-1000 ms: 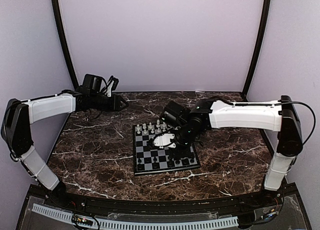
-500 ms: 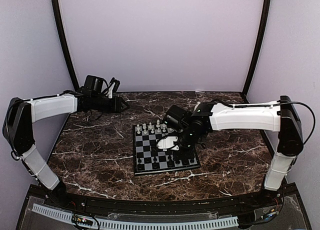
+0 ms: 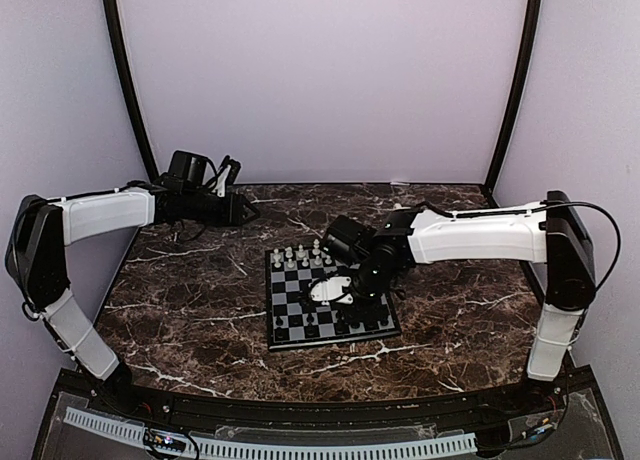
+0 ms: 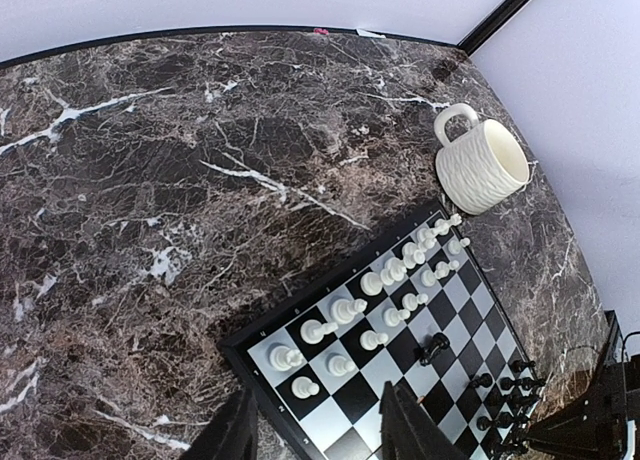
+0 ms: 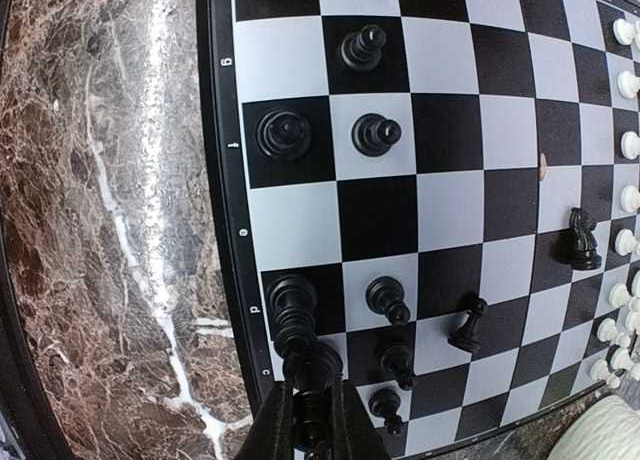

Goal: Set up the chess pieces on the board
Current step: Move the queen to d8.

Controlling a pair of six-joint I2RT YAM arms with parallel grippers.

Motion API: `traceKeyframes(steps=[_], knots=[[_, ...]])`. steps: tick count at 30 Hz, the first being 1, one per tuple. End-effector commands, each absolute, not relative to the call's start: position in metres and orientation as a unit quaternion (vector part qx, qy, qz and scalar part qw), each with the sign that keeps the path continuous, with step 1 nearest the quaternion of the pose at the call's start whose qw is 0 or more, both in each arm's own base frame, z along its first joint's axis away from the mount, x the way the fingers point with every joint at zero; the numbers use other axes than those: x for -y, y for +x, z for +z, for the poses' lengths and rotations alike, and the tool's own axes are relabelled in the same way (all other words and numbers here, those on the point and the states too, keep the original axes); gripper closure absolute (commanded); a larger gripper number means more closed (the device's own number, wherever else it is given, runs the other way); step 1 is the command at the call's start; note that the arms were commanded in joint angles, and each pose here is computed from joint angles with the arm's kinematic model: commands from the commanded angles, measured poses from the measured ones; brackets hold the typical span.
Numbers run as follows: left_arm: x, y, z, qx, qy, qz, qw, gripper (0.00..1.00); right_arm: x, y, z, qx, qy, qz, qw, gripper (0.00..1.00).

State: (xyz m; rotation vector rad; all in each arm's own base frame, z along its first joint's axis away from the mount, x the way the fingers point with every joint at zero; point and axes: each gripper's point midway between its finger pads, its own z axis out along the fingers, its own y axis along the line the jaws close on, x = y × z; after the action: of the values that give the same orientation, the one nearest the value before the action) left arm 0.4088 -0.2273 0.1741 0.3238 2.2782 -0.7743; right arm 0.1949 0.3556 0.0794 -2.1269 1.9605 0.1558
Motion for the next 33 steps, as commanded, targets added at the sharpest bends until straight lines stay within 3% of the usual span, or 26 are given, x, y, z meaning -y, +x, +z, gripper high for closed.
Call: traceKeyframes(steps=[1,13,33], knots=[[0.230,0.411,0.187,-0.872,0.128,-0.312,0.356,0.55,-0.371,0.198,0.086,-0.670,-0.727,0.070,0.135,0.98],[0.232,0.410,0.186,-0.872,0.129,-0.317,0.351,0.55,-0.389,0.193,0.081,-0.665,-0.731,0.090,0.123,0.98],[0.234,0.409,0.182,-0.873,0.128,-0.324,0.341,0.56,-0.363,0.198,0.069,-0.679,-0.721,0.066,0.121,0.99]])
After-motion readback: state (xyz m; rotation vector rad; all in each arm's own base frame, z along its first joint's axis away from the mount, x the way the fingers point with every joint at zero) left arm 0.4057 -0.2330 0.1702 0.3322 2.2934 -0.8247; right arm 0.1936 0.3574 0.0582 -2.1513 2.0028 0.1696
